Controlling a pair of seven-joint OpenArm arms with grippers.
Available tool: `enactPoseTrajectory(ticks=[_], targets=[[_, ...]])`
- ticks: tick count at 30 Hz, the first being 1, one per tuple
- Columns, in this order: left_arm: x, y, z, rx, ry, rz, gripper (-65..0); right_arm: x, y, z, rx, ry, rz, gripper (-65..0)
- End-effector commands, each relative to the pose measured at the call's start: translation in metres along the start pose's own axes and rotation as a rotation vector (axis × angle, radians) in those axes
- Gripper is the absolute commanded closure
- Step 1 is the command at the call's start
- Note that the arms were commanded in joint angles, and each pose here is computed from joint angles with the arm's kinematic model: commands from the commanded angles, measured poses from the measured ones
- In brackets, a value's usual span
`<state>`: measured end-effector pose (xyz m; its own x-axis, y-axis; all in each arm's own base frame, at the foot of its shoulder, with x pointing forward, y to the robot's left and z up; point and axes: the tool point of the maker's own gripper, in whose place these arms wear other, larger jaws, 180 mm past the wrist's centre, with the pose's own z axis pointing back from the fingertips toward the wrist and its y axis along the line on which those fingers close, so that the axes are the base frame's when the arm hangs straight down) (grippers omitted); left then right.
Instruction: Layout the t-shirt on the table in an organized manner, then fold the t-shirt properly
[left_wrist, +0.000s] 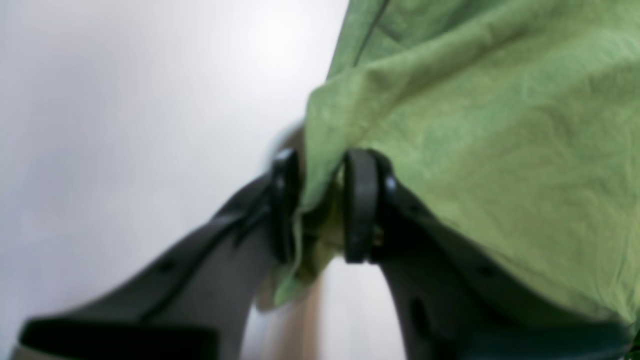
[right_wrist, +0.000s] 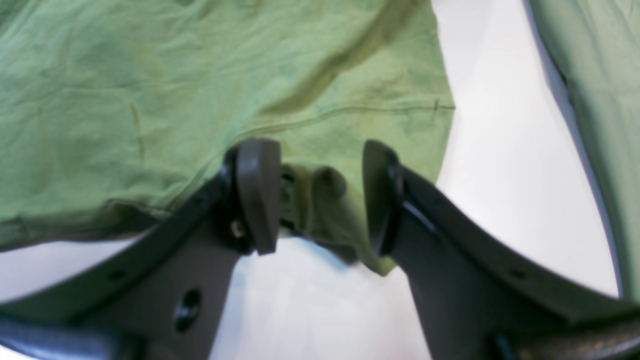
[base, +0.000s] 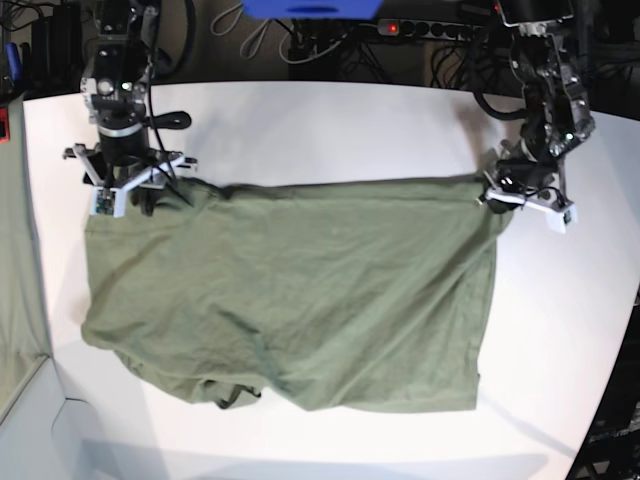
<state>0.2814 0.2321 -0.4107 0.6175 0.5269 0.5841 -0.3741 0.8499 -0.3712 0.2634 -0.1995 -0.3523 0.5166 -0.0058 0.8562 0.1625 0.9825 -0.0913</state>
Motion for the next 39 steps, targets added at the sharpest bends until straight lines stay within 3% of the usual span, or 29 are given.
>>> enactPoseTrajectory(ticks=[1,5,24,34,39], targets=[[0.016,-0.004,0.004,-0.014,-0.044,-0.01,-10.8,0.013,-0.002,0.001,-0.004,-0.047,0.009,-27.7],[0.015,-0.003,0.004,-0.013,-0.043,-0.008,0.0,0.013,-0.001,0.001,-0.001,-0.049,0.01,-27.7],[0.066,-0.058,0.074,-0.13,-0.265,-0.15,-0.1,0.025,-0.013,-0.003,-0.034,-0.076,0.002,-27.7],[0.02,-0.028,0.077,-0.068,-0.149,-0.152,-0.1,0.028,-0.038,-0.003,-0.099,-0.082,-0.013,-27.6],[0.031,-0.005,0.084,-0.007,-0.182,-0.128,-0.1,0.019,-0.034,0.0,-0.091,-0.06,-0.015,-28.0]])
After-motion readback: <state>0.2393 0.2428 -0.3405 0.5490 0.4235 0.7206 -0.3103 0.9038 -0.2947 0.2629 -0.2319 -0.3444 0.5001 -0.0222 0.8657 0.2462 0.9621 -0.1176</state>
